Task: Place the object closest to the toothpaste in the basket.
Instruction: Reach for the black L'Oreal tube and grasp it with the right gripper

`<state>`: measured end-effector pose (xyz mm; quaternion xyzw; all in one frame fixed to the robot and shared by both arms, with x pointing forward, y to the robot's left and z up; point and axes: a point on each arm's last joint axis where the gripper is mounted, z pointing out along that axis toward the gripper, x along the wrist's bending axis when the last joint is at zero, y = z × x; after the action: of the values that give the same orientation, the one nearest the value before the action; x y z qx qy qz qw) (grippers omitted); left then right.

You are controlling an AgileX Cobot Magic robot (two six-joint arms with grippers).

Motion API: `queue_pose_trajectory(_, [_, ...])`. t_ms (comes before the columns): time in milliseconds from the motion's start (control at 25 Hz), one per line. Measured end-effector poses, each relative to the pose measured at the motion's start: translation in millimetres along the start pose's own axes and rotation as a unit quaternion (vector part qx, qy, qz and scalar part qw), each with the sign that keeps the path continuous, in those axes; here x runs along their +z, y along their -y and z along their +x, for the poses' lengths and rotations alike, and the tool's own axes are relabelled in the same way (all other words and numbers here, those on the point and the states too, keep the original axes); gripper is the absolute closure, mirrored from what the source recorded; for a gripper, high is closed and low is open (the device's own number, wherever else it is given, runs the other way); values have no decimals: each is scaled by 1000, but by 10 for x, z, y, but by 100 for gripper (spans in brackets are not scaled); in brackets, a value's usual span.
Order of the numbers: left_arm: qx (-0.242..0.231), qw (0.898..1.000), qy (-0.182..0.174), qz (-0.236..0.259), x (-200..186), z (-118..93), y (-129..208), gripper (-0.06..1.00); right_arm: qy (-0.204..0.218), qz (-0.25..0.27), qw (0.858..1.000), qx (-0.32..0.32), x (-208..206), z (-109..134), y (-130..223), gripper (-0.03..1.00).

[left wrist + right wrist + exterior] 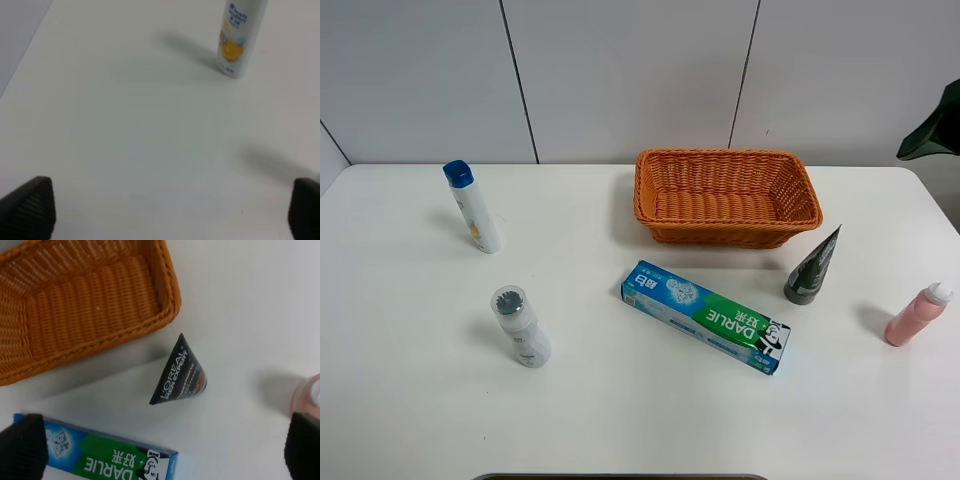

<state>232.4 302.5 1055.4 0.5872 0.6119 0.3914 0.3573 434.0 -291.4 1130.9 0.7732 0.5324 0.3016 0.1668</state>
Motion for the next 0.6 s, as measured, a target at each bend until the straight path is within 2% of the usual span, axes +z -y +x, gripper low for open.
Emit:
queue_pose_trajectory(320, [0,1000,0,0,0,0,0,1,21,53,997,43,429,13,-81,-1])
queue_pose_trajectory(600, [0,1000,0,0,0,0,0,1,28,63,994,80,664,18,-125,-1])
